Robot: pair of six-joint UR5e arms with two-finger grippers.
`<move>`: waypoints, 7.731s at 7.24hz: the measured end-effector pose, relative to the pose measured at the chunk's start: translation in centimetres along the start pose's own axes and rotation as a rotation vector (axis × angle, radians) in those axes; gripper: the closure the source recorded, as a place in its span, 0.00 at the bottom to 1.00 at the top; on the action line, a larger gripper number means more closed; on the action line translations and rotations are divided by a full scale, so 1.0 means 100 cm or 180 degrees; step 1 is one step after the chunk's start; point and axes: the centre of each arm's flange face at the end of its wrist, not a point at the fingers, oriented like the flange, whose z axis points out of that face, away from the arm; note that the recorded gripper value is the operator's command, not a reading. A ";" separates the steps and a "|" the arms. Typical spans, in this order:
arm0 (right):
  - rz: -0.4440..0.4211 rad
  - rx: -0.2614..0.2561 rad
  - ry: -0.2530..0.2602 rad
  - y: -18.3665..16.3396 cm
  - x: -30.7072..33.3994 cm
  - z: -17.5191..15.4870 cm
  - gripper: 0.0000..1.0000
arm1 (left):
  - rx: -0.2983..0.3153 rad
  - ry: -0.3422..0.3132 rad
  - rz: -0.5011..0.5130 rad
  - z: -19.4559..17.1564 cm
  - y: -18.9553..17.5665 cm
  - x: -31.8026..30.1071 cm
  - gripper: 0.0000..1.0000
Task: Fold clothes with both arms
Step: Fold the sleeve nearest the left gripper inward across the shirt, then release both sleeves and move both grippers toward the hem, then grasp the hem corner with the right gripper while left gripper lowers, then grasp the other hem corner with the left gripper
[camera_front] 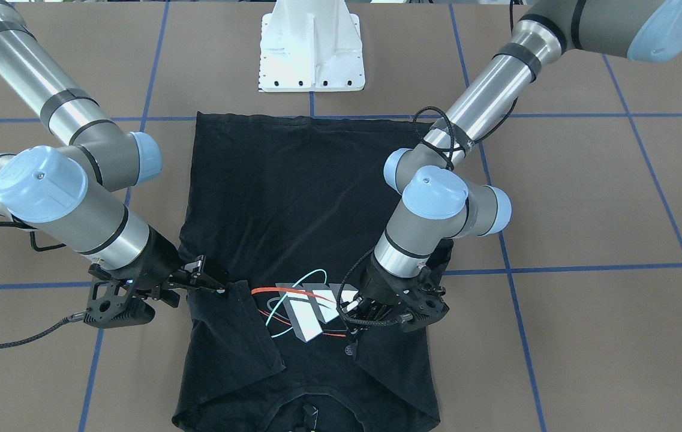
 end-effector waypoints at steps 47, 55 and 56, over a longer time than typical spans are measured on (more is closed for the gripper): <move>0.0273 -0.1331 0.0091 0.400 0.048 -0.056 1.00 | -0.1072 -0.0492 0.0412 -0.274 0.163 -0.291 0.01; 0.0272 -0.1350 -0.0040 0.391 0.038 -0.076 1.00 | -0.1227 -0.0906 0.0298 -0.225 0.250 -0.288 0.02; 0.0272 -0.1349 -0.0040 0.391 0.038 -0.076 1.00 | -0.1230 -0.0927 0.0304 -0.224 0.253 -0.290 0.03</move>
